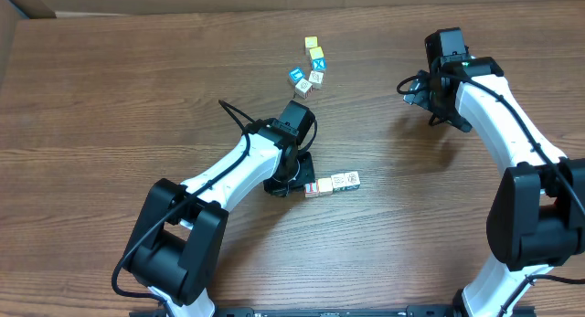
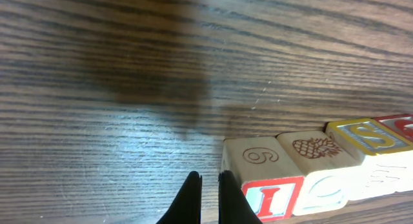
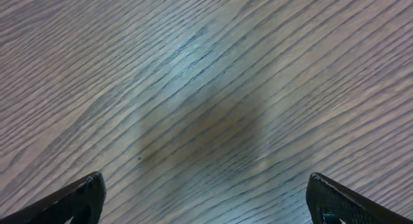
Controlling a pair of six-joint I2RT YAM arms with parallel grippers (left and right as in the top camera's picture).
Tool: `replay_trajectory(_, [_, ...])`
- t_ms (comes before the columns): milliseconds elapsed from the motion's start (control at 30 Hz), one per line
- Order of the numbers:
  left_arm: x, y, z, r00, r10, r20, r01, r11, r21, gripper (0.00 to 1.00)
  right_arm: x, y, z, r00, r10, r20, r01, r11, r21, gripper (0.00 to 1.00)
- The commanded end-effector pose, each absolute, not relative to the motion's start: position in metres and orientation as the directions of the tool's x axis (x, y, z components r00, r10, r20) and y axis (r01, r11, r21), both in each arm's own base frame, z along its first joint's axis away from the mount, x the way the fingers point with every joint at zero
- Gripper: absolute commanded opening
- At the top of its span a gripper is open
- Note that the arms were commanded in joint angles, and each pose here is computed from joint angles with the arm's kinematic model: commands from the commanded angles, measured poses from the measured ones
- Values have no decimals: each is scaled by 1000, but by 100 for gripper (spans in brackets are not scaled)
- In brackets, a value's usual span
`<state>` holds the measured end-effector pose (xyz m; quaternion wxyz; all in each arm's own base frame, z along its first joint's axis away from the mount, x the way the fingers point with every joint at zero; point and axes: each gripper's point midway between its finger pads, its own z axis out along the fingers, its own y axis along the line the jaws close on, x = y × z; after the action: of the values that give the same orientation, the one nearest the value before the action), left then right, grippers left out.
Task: Flip 4 blocks
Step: 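Lower the red I block beside the row and release, then move the right gripper down toward the right end of the row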
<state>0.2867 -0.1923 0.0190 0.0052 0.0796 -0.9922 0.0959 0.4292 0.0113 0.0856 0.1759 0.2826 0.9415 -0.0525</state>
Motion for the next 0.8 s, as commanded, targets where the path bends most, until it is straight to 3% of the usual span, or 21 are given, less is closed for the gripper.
replay_trajectory(0, [286, -188, 17, -989, -142, 31, -146, 971, -187, 4, 431, 25, 98, -783, 522, -338, 531, 844, 76, 100])
replay_trajectory(67, [292, -185, 20, -988, -154, 24, -156, 969, -193, 4, 432, 33, 99, -825, 464, -323, 460, 883, 93, 100])
replay_trajectory(100, [296, -183, 23, -988, -154, 16, -154, 968, -197, 4, 430, 38, 102, -863, 398, -312, 390, 916, 89, 95])
replay_trajectory(167, [303, -178, 30, -989, -151, 0, -148, 968, -204, 4, 421, 43, 111, -908, 314, -276, 305, 949, 78, 61])
replay_trajectory(200, [305, -175, 34, -988, -154, -6, -150, 967, -206, 4, 417, 43, 118, -912, 312, -267, 303, 950, 74, 37])
replay_trajectory(233, [308, -171, 39, -987, -163, -15, -156, 966, -204, 4, 412, 43, 127, -913, 310, -264, 302, 951, 72, 4])
replay_trajectory(533, [313, -151, 77, -977, -199, -73, -177, 957, -231, 4, 357, 57, 200, -917, 306, -256, 266, 947, 180, 4])
replay_trajectory(767, [306, -164, 83, -982, -185, -35, -166, 939, -301, 4, 329, 84, 189, -943, 319, -95, 278, 911, 305, 4])
